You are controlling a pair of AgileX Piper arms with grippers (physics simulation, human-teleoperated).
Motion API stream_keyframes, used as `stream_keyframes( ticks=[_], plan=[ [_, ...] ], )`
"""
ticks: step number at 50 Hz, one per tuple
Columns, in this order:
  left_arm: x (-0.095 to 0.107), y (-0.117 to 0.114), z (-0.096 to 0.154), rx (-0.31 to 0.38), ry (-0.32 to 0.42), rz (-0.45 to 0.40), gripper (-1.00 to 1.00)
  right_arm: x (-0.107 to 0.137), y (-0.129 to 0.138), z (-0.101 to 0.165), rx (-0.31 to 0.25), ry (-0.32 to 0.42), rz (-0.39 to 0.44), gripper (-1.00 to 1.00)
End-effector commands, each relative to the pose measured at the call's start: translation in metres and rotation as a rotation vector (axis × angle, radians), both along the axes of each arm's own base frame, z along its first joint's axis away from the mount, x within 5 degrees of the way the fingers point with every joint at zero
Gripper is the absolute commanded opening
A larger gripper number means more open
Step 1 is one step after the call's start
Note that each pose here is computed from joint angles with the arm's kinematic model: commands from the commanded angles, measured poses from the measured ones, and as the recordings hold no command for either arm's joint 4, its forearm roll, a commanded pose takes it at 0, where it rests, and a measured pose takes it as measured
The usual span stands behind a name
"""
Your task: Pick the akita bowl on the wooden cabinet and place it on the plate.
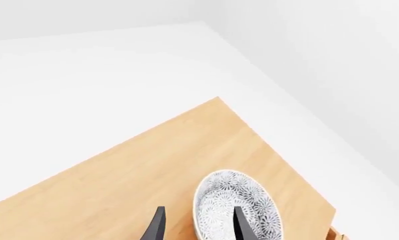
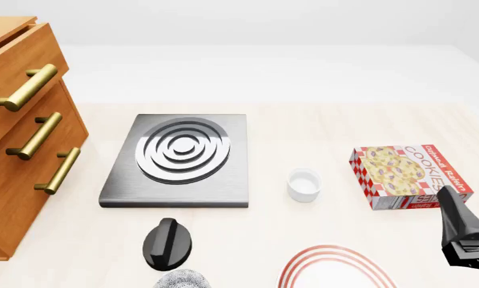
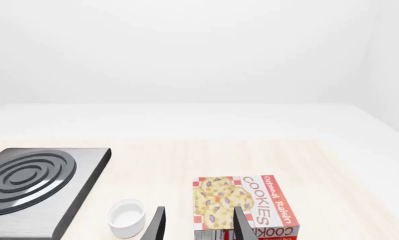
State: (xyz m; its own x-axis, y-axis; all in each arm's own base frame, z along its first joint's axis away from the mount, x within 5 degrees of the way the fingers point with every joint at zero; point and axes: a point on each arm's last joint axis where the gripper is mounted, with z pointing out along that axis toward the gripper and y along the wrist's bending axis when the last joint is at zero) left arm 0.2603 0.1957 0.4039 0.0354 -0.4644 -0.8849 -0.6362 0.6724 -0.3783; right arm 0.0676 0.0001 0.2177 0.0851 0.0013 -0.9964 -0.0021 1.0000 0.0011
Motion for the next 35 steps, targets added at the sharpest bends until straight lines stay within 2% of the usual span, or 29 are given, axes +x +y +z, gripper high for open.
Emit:
stream_keyframes(
  ticks=[1, 15, 16, 17, 18, 19, 20, 21, 22, 23, 25, 27, 35],
  plan=[
    [0.005, 0.002, -0.009, 0.001, 0.029, -0.007, 1.0, 0.0, 0.0, 0.0, 0.0, 0.0, 0.0, 1.0],
    [0.007, 0.002, -0.014, 0.002, 0.042, -0.012, 1.0, 0.0, 0.0, 0.0, 0.0, 0.0, 0.0, 1.0],
    [0.003, 0.002, -0.01, 0.031, 0.038, -0.013, 1.0, 0.0, 0.0, 0.0, 0.0, 0.0, 0.0, 1.0],
    [-0.002, -0.005, -0.008, 0.034, -0.008, -0.012, 1.0, 0.0, 0.0, 0.0, 0.0, 0.0, 0.0, 1.0],
    [-0.006, -0.004, -0.007, 0.04, -0.015, -0.002, 1.0, 0.0, 0.0, 0.0, 0.0, 0.0, 0.0, 1.0],
    [-0.008, -0.011, -0.004, 0.058, -0.036, -0.017, -1.0, 0.0, 0.0, 0.0, 0.0, 0.0, 0.0, 1.0],
    [-0.013, -0.013, -0.001, 0.062, -0.064, -0.008, -1.0, 0.0, 0.0, 0.0, 0.0, 0.0, 0.0, 1.0],
    [-0.009, -0.014, -0.002, 0.055, -0.045, -0.021, -1.0, 0.0, 0.0, 0.0, 0.0, 0.0, 0.0, 1.0],
    [-0.008, -0.009, -0.007, 0.017, -0.043, -0.002, -1.0, 0.0, 0.0, 0.0, 0.0, 0.0, 0.0, 1.0],
    [-0.009, -0.009, -0.005, 0.027, -0.043, -0.002, -1.0, 0.0, 0.0, 0.0, 0.0, 0.0, 0.0, 1.0],
    [-0.008, -0.006, -0.006, 0.0, -0.047, 0.009, -1.0, 0.0, 0.0, 0.0, 0.0, 0.0, 0.0, 1.0],
    [-0.01, -0.007, -0.002, 0.014, -0.053, 0.009, -1.0, 0.0, 0.0, 0.0, 0.0, 0.0, 0.0, 1.0],
    [-0.012, -0.01, 0.001, -0.012, -0.071, 0.013, -1.0, 0.0, 0.0, 0.0, 0.0, 0.0, 0.0, 1.0]
  ],
)
